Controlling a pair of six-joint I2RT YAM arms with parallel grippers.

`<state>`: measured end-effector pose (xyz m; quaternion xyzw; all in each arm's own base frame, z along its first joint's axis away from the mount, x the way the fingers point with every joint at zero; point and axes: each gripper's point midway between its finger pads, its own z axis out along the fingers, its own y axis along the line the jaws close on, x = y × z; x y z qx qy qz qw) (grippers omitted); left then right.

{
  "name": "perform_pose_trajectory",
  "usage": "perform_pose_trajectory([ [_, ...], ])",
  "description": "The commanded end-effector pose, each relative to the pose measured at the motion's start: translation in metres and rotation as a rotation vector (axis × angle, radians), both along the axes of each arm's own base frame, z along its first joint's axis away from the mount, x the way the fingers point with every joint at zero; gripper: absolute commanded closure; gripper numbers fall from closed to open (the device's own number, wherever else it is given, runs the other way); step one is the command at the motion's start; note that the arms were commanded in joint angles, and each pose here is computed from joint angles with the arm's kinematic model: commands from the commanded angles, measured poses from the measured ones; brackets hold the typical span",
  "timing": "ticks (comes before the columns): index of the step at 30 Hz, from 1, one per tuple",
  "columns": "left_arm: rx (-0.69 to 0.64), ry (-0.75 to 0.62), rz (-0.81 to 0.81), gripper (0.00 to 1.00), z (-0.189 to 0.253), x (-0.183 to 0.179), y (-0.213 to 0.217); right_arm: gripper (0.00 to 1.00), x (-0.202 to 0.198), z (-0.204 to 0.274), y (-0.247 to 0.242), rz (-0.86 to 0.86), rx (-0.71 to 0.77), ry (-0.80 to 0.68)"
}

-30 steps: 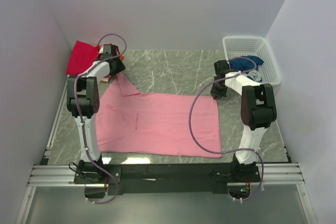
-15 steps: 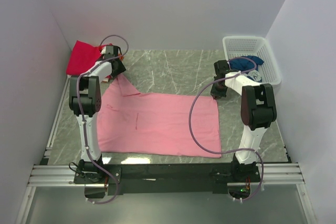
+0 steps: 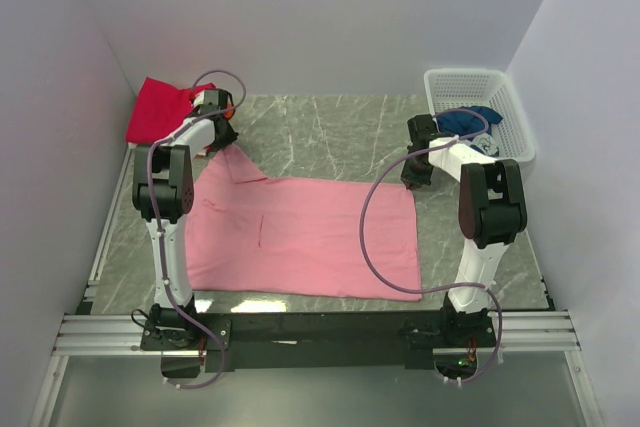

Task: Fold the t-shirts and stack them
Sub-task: Fold the tshirt

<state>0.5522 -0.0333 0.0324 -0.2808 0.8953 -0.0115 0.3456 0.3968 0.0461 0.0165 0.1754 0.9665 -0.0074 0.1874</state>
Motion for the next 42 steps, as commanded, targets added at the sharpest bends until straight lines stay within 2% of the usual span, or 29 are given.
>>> perform_pose_trajectory([
  [1, 0.009, -0.019, 0.01, 0.72, 0.011, 0.004, 0.0, 0.94, -0.006, -0.003, -0.007, -0.009, -0.015, 0.027],
  [8, 0.0, -0.043, -0.009, 0.99, 0.024, 0.01, -0.003, 1.0, -0.006, -0.002, -0.012, -0.022, -0.035, 0.044],
  [13, -0.017, -0.06, -0.045, 1.0, 0.034, 0.016, -0.009, 1.0, 0.0, 0.011, -0.015, -0.035, -0.04, 0.028],
  [19, -0.063, -0.096, -0.149, 1.0, 0.049, 0.038, -0.027, 1.0, 0.02, 0.026, -0.023, -0.064, -0.048, 0.005],
  [28, -0.124, -0.261, -0.204, 1.0, 0.107, 0.093, -0.04, 1.0, 0.062, 0.044, -0.037, -0.072, -0.058, -0.039],
  [31, -0.17, -0.284, -0.207, 1.0, 0.12, 0.097, -0.041, 1.0, 0.079, 0.056, -0.041, -0.068, -0.064, -0.073],
  [36, -0.257, -0.239, -0.209, 1.0, 0.134, 0.07, -0.042, 1.0, 0.086, 0.077, -0.039, -0.049, -0.055, -0.122],
  [40, -0.33, -0.064, -0.185, 1.0, 0.102, 0.019, -0.034, 1.0, 0.074, 0.085, -0.036, -0.03, -0.035, -0.158],
  [42, -0.347, -0.031, -0.197, 1.0, 0.106, -0.002, -0.035, 1.0, 0.061, 0.085, -0.036, -0.026, -0.03, -0.164],
])
